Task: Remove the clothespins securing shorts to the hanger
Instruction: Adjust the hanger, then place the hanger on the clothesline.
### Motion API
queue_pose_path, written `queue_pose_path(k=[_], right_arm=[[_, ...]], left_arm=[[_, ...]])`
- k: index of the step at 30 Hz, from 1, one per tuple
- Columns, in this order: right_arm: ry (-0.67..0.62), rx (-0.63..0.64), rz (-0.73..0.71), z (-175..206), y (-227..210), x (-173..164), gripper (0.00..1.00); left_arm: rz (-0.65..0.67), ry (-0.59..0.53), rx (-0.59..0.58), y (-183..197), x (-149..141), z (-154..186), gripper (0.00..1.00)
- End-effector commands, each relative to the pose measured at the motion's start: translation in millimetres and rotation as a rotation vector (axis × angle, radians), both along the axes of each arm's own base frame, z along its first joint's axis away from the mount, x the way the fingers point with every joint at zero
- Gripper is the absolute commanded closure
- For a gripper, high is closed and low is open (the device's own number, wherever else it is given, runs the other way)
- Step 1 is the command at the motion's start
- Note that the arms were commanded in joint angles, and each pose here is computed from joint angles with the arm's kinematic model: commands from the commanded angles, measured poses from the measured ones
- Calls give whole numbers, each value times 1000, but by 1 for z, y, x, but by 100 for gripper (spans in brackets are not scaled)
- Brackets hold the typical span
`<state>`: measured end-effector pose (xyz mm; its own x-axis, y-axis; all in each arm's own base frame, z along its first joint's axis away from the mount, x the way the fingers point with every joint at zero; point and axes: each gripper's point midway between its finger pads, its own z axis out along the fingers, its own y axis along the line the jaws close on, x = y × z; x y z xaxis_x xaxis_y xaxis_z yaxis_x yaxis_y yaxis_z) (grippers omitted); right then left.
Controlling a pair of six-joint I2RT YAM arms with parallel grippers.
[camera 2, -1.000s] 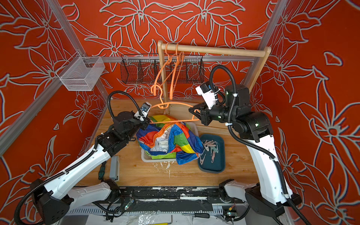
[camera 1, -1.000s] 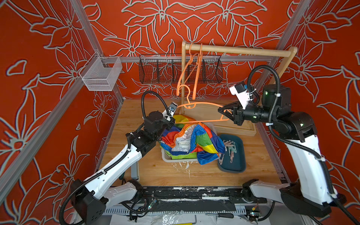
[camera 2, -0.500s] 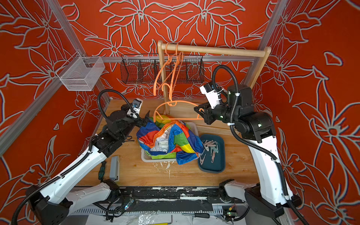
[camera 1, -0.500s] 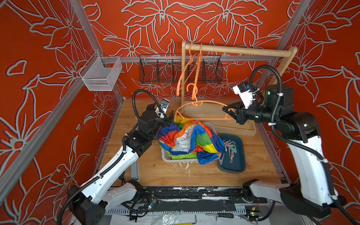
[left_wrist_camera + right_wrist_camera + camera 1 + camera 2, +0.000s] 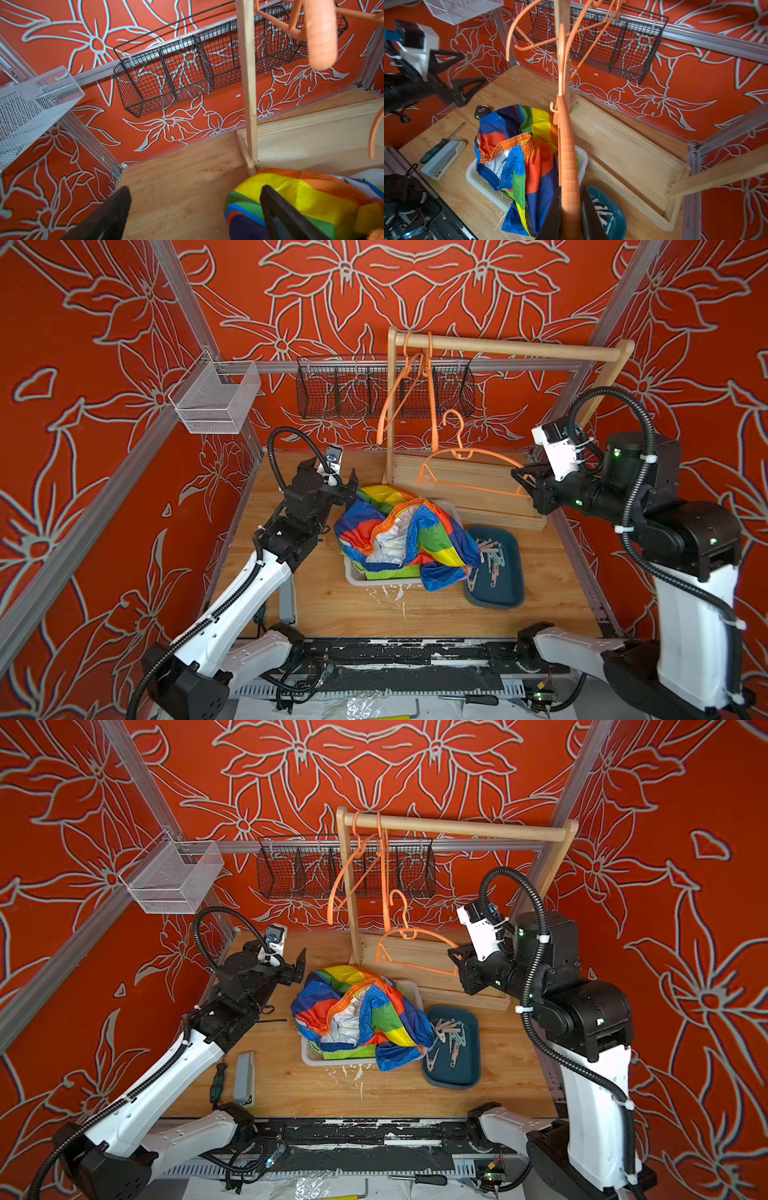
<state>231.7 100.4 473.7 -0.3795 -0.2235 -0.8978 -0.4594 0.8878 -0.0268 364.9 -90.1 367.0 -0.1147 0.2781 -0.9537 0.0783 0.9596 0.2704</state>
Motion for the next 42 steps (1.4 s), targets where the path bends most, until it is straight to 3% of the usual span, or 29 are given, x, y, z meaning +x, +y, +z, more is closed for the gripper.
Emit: queue_pose_path(k=[1, 6, 18, 27, 42], right_arm=[[-48, -61, -95, 9, -23, -4, 100], [-101, -91, -227, 17, -47, 0, 100], [-473, -88, -569, 84, -103, 9, 100], [-618, -38, -568, 106, -92, 36, 100], [-592, -29, -526, 87, -70, 128, 100]], left_arm=[[15, -52, -33, 5, -1, 21, 3], [13, -44, -40, 5, 1, 19, 3], [11, -13, -35, 3, 7, 7, 3], [10, -12, -44, 4, 8, 7, 3], [15, -13, -48, 6, 7, 7, 3]])
